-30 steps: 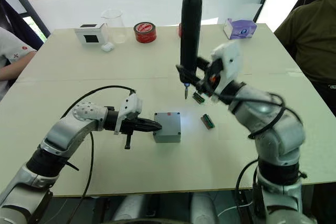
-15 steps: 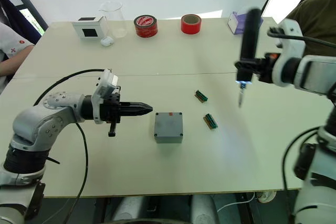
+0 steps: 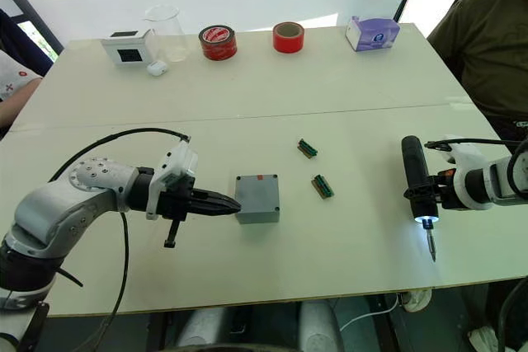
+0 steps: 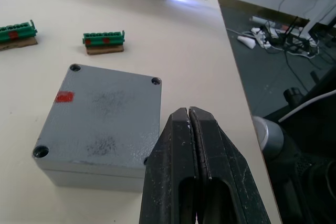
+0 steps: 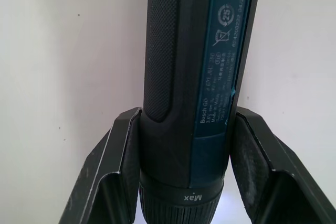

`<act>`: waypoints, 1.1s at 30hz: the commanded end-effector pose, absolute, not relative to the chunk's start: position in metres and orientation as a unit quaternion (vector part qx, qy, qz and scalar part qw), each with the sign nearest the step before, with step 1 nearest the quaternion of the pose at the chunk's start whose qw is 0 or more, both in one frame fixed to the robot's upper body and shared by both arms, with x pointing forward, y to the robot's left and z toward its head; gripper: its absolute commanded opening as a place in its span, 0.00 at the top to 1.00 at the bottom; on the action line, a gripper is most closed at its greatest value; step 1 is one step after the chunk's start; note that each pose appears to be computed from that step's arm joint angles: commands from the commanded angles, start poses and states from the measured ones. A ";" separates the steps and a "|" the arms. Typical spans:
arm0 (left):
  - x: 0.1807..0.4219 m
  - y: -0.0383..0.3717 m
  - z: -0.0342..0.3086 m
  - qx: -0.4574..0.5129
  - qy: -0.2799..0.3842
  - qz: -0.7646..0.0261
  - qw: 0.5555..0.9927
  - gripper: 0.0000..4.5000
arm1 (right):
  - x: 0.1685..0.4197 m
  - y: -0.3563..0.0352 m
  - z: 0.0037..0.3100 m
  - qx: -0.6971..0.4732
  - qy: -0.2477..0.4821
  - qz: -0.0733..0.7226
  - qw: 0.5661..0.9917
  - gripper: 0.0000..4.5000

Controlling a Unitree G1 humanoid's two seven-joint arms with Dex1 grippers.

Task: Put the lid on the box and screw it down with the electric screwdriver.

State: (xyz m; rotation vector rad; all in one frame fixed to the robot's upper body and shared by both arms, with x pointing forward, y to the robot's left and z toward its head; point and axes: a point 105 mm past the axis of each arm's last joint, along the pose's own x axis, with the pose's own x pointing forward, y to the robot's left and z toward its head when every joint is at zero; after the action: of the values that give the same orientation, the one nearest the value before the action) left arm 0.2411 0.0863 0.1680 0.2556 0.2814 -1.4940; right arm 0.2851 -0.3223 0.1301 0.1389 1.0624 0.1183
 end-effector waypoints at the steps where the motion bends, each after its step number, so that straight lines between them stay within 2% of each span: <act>1: 0.244 0.088 0.175 0.122 0.108 -0.666 0.728 1.00 | 0.294 -0.331 0.141 0.039 0.483 0.050 0.873 0.34; 2: 0.244 0.089 0.175 0.122 0.109 -0.665 0.728 1.00 | 0.295 -0.331 0.141 0.035 0.484 0.051 0.873 0.23; 5: 0.245 0.093 0.175 0.124 0.113 -0.657 0.735 1.00 | 0.296 -0.335 0.140 0.019 0.485 0.050 0.873 0.01; 10: 0.252 0.105 0.176 0.125 0.122 -0.636 0.751 1.00 | 0.301 -0.333 0.147 -0.010 0.470 0.058 0.881 0.01; 14: 0.266 0.123 0.178 0.119 0.129 -0.603 0.778 1.00 | 0.326 -0.320 0.201 -0.078 0.363 0.082 0.925 0.01; 16: 0.273 0.130 0.176 0.116 0.132 -0.586 0.791 1.00 | 0.330 -0.304 0.230 -0.131 0.314 0.117 0.933 0.01; 18: 0.277 0.134 0.173 0.117 0.132 -0.577 0.798 1.00 | 0.331 -0.294 0.242 -0.167 0.289 0.134 0.933 0.01; 20: 0.284 0.135 0.166 0.120 0.132 -0.563 0.807 1.00 | 0.327 -0.257 0.253 -0.189 0.243 0.220 0.926 0.01; 23: 0.290 0.133 0.149 0.155 0.144 -0.551 0.807 1.00 | 0.302 -0.207 0.236 -0.266 0.208 0.359 0.870 0.01; 26: 0.294 0.125 0.133 0.173 0.148 -0.548 0.805 1.00 | 0.262 -0.147 0.207 -0.196 0.188 0.499 0.823 0.01; 28: 0.291 0.114 0.130 0.166 0.145 -0.563 0.797 1.00 | 0.248 -0.131 0.194 -0.179 0.191 0.525 0.810 0.01; 31: 0.287 0.103 0.129 0.156 0.141 -0.576 0.790 1.00 | 0.245 -0.126 0.187 -0.162 0.201 0.521 0.813 0.01; 33: 0.283 0.095 0.125 0.143 0.139 -0.587 0.785 1.00 | 0.236 -0.120 0.178 -0.139 0.218 0.539 0.801 0.01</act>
State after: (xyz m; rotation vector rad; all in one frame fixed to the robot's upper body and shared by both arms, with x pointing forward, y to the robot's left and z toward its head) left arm 0.2881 0.1041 0.1191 0.2983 0.3385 -1.2330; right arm 0.2433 -0.1254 0.1768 -0.3072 0.4748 1.1275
